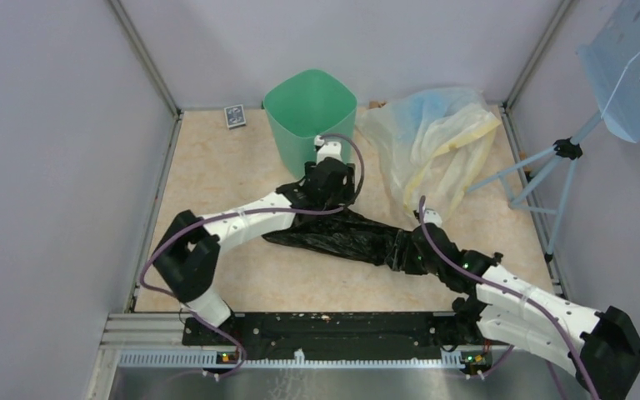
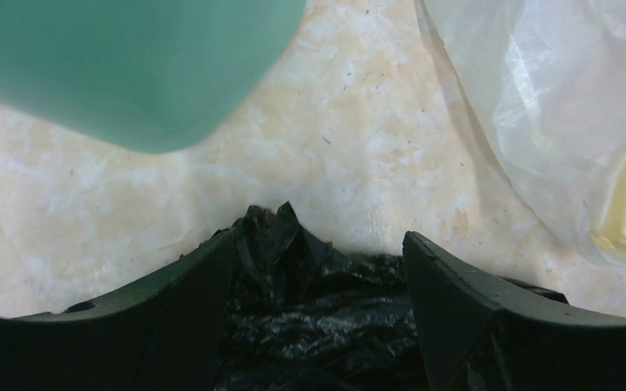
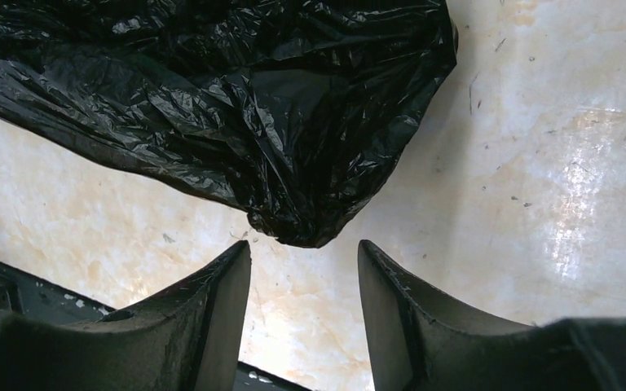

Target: Put the trash bags into the trash bin

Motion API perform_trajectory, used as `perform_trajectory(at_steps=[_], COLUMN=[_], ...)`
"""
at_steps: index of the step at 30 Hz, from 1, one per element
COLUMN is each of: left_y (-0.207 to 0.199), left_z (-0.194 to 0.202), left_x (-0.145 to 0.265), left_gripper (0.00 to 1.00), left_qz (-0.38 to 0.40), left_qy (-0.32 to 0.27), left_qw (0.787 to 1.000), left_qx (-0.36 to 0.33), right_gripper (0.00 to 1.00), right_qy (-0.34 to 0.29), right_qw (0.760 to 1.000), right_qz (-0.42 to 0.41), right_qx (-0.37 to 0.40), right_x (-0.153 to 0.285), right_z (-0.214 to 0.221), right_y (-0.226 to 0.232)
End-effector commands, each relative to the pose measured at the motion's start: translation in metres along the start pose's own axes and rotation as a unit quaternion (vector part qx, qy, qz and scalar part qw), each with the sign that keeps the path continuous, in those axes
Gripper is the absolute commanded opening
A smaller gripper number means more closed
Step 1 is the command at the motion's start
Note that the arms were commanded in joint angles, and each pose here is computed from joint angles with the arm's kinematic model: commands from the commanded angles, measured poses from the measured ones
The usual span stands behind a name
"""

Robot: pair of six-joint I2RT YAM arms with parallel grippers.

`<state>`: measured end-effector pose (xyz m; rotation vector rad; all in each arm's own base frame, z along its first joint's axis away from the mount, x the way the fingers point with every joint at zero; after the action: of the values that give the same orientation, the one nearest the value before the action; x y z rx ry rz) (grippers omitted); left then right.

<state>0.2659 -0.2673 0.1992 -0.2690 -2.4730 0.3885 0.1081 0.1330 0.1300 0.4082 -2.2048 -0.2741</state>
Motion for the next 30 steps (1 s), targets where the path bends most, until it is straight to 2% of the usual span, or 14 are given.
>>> perform_trajectory(at_steps=[1, 9, 13, 16, 17, 18, 20, 24, 30], left_y=[-0.010, -0.009, -0.004, -0.002, -0.002, -0.002, 0.000, 0.011, 0.052], left_z=[-0.010, 0.005, 0.013, 0.016, 0.016, 0.014, 0.010, -0.011, -0.058], left_x=[-0.020, -0.046, -0.051, -0.053, -0.052, -0.050, -0.045, -0.024, 0.021], left_gripper=[0.79, 0.63, 0.50, 0.31, 0.24, 0.12, 0.00, 0.00, 0.00], left_qz=[-0.031, -0.100, -0.118, -0.127, -0.129, -0.131, -0.141, -0.166, -0.137], left_qy=[-0.023, 0.012, 0.017, 0.020, 0.021, 0.020, 0.014, -0.005, -0.022], left_qw=[0.999, 0.994, 0.993, 0.992, 0.991, 0.991, 0.990, 0.986, 0.986], left_qx=[-0.025, -0.032, -0.022, -0.018, -0.015, -0.014, -0.011, 0.003, 0.090], right_gripper=[0.50, 0.46, 0.43, 0.30, 0.22, 0.13, 0.00, 0.00, 0.00], right_qy=[-0.033, -0.055, -0.053, -0.053, -0.054, -0.054, -0.058, -0.068, -0.074], right_qw=[0.999, 0.998, 0.999, 0.999, 0.998, 0.998, 0.998, 0.997, 0.994], right_qz=[-0.020, -0.011, -0.004, 0.010, 0.014, 0.020, 0.031, 0.047, 0.079], right_qx=[-0.002, -0.011, -0.008, -0.003, -0.002, 0.001, 0.003, 0.008, 0.012], right_x=[-0.004, -0.016, -0.023, -0.023, -0.023, -0.022, -0.020, -0.012, -0.001], right_z=[-0.008, -0.010, -0.012, -0.013, -0.014, -0.013, -0.014, -0.016, -0.015], right_y=[0.006, 0.007, 0.008, 0.007, 0.006, 0.005, 0.002, -0.002, -0.010])
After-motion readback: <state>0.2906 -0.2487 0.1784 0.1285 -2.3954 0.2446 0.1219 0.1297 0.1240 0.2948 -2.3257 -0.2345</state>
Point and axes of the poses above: each gripper's point midway between its finger pads, its own x axis back along the fingers, its own y axis along the line the jaws close on, z = x × y, the point moved 10 cm from there along x, back along the fingers, and after that the axes turned 9 degrees about x, right-handed, at the moved point
